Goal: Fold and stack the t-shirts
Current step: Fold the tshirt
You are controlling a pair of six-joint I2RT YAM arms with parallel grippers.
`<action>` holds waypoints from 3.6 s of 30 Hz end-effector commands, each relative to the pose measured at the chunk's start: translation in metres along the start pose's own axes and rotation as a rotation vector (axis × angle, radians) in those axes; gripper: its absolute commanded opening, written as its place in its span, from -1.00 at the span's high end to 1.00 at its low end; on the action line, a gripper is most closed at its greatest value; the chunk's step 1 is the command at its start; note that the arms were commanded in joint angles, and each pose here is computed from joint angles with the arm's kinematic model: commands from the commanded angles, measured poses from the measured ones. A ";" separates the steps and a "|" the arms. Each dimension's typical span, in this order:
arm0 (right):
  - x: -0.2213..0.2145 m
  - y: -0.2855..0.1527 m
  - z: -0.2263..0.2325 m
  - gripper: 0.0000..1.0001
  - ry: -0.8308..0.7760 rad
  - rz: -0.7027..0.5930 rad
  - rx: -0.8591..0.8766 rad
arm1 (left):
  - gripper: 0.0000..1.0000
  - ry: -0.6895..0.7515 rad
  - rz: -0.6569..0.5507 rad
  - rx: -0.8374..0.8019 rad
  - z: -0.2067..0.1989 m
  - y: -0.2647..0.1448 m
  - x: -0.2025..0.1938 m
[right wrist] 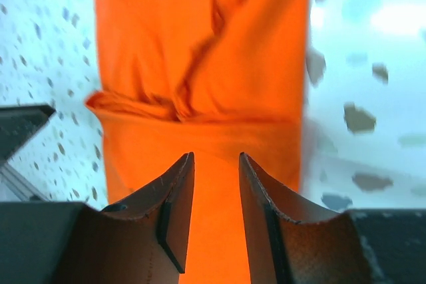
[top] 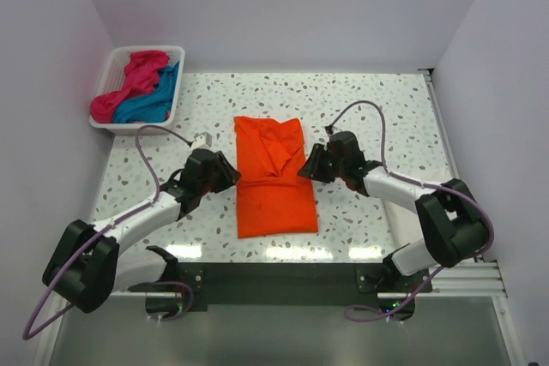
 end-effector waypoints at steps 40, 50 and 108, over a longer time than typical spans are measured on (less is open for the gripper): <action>0.007 0.086 0.095 0.87 -0.267 -0.077 -0.085 | 0.14 0.092 -0.032 -0.041 0.000 -0.018 0.012; 0.001 0.089 0.085 0.39 -0.341 -0.102 -0.224 | 0.14 0.094 -0.026 -0.045 0.002 -0.016 0.011; 0.015 0.098 0.089 0.48 -0.328 -0.141 -0.244 | 0.13 0.086 0.013 -0.033 0.018 -0.010 0.007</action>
Point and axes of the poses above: each gripper's point midway between its finger pads, its own y axis out along the fingers, its own z axis along the line the jaws close on, x = y × z, the point moved 8 cm from there along -y, back along the fingers, and after that the axes turned 15 degrees about y, right-handed, at the moved point
